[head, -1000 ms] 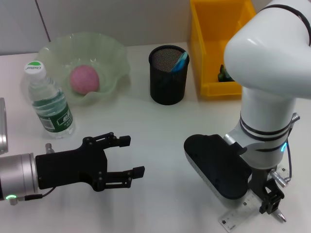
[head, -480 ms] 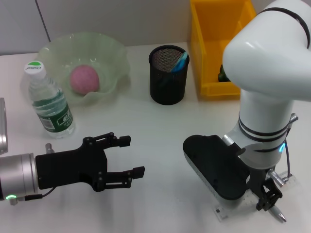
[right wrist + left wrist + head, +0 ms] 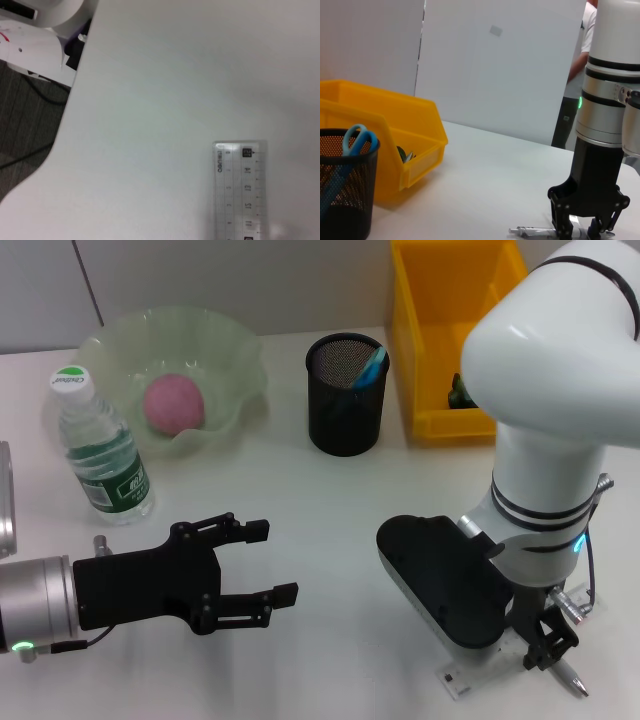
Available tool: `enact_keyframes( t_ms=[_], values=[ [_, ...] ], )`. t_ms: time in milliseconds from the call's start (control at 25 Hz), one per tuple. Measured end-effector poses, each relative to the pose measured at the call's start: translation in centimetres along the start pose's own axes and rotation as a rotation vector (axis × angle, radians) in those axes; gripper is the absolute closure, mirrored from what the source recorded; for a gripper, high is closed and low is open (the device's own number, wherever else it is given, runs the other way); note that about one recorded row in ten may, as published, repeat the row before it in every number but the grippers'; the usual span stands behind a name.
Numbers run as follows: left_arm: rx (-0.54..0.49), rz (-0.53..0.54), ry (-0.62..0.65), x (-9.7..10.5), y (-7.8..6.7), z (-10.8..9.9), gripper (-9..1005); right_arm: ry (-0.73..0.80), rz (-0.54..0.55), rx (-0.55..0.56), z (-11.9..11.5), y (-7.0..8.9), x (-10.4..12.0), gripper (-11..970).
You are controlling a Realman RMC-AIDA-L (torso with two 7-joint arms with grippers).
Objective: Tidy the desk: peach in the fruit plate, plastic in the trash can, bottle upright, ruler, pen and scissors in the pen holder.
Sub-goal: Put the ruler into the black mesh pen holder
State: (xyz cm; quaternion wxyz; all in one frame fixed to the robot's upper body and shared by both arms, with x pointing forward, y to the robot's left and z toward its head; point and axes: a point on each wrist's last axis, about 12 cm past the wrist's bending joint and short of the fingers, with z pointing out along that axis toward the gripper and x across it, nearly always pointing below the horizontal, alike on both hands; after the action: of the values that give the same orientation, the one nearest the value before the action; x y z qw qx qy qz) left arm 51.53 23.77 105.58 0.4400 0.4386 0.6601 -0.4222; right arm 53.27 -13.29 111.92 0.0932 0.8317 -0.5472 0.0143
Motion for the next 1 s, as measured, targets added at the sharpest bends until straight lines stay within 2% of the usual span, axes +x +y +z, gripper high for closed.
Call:
enact_keyframes(
  t_ms=[240,560,800,920,1000],
  values=[
    [0.002,0.001,-0.002,0.0,0.0,0.0,135,-0.036,0.020,0.025,-0.6,-0.4,0.2,577],
    [-0.010,0.004,-0.016,-0.3,0.3,-0.2,135,-0.161,0.091,0.090,-3.1,-1.4,1.7,568],
    [-0.031,0.021,-0.047,-0.9,0.6,-0.6,135,-0.348,0.187,0.165,-5.1,-1.8,3.8,561],
    [-0.057,0.029,-0.065,-1.1,0.9,-0.8,135,-0.509,0.256,0.219,-5.9,-1.5,5.6,558],
    [-0.063,0.033,-0.070,-1.1,1.0,-0.9,135,-0.556,0.273,0.234,-6.0,-1.4,6.1,556]
  ],
)
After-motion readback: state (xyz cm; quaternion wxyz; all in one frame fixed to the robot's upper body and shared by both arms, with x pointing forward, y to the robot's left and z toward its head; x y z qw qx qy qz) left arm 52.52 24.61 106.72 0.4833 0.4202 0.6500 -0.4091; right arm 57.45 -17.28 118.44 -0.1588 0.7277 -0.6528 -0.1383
